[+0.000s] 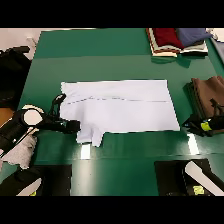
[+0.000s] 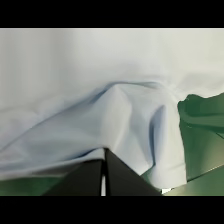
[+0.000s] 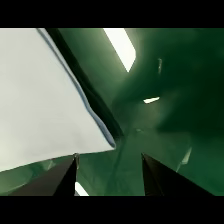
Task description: Fold the shirts.
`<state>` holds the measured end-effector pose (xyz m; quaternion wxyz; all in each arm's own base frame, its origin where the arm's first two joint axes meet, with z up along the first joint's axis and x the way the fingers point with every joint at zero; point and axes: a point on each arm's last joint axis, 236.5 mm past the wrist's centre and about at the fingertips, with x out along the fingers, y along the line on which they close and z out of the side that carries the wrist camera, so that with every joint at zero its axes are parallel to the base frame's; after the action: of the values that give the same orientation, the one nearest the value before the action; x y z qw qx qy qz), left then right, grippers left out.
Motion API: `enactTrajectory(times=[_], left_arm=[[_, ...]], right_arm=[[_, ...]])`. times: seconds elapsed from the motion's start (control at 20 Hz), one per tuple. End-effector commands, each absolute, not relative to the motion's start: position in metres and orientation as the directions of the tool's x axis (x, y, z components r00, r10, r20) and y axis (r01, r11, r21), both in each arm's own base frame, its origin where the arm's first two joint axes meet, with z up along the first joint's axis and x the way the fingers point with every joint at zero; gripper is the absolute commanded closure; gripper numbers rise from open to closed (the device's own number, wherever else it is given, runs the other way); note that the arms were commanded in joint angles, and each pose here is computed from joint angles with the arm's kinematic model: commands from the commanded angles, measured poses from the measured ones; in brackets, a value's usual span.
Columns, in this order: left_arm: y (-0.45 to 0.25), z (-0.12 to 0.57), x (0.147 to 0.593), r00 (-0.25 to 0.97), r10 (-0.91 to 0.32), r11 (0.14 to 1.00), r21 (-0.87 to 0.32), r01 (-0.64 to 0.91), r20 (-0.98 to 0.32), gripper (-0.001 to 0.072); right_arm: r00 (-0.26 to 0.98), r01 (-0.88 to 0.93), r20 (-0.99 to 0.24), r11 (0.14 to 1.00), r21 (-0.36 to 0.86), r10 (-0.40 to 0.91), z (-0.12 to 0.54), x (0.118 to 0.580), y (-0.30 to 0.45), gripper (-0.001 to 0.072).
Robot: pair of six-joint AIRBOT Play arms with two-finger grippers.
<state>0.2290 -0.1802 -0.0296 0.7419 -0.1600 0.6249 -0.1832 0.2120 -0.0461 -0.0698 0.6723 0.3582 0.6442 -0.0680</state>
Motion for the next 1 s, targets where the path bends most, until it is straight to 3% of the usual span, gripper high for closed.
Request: enactTrajectory(times=[0.0,0.1,0.15,0.3,0.35,0.5,0.75,0.85,0.95], left_arm=[[-0.180,-0.028,0.231,0.157,-0.472,0.882,-0.466,0.077,-0.867,0.0681],[-0.180,-0.028,0.230,0.157,-0.471,0.882,-0.465,0.077,-0.868,0.0681],[-0.179,-0.029,0.231,0.157,-0.465,0.885,-0.458,0.081,-0.871,0.0681],[-0.166,-0.035,0.221,0.114,-0.409,0.911,-0.398,0.108,-0.905,0.0682],[-0.162,-0.031,0.217,0.103,-0.396,0.915,-0.383,0.123,-0.913,0.0682],[-0.156,-0.003,0.205,0.144,-0.402,0.911,-0.378,0.166,-0.904,0.0683],[-0.137,0.017,0.154,0.057,-0.368,0.915,-0.351,0.197,-0.928,0.0683],[-0.139,0.026,0.168,0.118,-0.377,0.914,-0.348,0.206,-0.919,0.0682],[-0.141,0.041,0.202,0.258,-0.386,0.916,-0.336,0.218,-0.886,0.0683]], right_arm=[[0.165,0.562,-0.883,0.694,0.450,0.439,-0.089,0.223,-0.026,0.0262],[0.109,0.531,-0.881,0.722,0.443,0.460,-0.100,0.223,-0.011,0.0264],[0.091,0.515,-0.882,0.736,0.440,0.463,-0.103,0.224,-0.005,0.0328],[0.108,0.451,-0.893,0.779,0.435,0.436,-0.100,0.231,0.003,0.0660],[0.127,0.420,-0.896,0.795,0.437,0.426,-0.093,0.233,0.003,0.0694],[0.148,0.349,-0.915,0.846,0.404,0.376,-0.067,0.224,-0.001,0.0694],[0.175,0.247,-0.965,0.941,0.233,0.194,-0.001,0.204,-0.031,0.0694],[0.225,0.248,-0.960,0.943,0.222,0.167,0.021,0.207,-0.034,0.0694],[0.273,0.250,-0.949,0.941,0.229,0.159,0.035,0.222,-0.037,0.0695]])
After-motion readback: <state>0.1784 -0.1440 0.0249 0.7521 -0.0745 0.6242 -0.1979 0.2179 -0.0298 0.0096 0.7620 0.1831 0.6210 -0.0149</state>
